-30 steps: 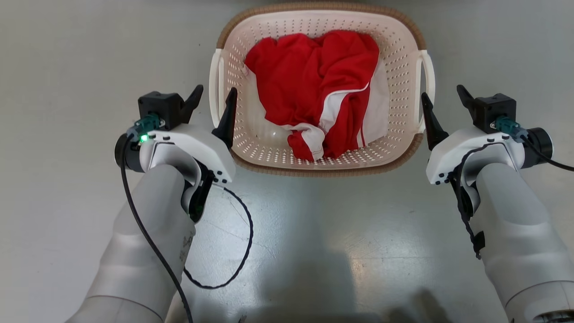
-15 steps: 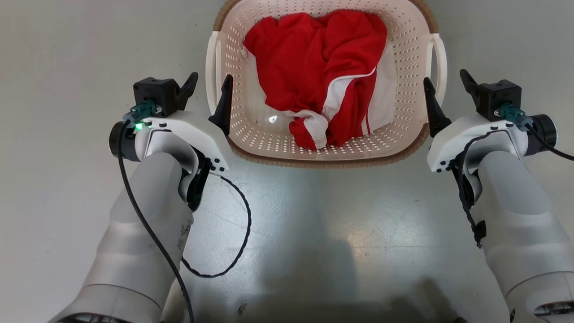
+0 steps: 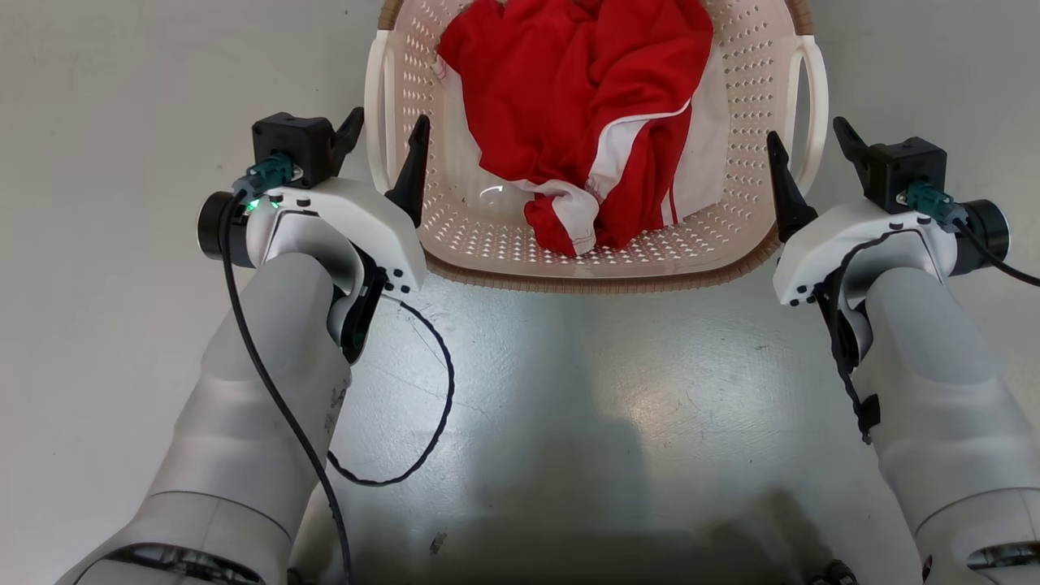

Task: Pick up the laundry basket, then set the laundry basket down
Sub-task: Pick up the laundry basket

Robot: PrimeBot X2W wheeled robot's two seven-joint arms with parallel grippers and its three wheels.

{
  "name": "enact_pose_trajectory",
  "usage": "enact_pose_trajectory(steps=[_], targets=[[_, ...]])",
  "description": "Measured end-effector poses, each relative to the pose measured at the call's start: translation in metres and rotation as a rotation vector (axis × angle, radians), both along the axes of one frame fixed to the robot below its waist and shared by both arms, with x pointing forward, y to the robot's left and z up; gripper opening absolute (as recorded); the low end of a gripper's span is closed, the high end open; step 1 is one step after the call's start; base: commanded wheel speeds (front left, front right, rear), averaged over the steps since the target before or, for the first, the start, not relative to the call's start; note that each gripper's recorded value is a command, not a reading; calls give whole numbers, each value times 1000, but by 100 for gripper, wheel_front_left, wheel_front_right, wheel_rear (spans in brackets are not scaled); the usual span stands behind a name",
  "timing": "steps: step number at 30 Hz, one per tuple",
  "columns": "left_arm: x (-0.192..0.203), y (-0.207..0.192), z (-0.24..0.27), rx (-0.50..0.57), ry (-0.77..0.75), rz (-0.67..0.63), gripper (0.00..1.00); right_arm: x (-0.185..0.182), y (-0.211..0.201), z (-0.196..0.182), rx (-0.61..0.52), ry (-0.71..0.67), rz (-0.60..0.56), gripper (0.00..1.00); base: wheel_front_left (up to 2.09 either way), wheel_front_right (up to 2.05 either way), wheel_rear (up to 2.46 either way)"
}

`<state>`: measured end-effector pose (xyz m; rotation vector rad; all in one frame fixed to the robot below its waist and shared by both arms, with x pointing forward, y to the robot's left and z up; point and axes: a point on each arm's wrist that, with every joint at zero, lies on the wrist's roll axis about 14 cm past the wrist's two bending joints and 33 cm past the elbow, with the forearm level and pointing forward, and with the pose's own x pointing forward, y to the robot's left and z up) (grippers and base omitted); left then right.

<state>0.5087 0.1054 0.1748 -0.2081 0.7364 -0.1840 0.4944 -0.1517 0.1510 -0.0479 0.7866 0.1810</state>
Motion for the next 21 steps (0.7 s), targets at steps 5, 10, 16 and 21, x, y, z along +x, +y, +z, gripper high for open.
enact_pose_trajectory(steps=[5,10,16,21], targets=[[-2,-4,-5,13,11,-31,100,3,1,-3,3,6,-1,100,0,0,0],[4,-5,-11,20,17,-45,100,5,3,-11,9,27,-5,100,0,0,0],[5,-6,-20,36,42,-68,100,9,6,-18,20,46,-6,100,0,0,0],[11,-8,-24,44,41,-81,100,15,9,-21,26,52,2,100,0,0,0]])
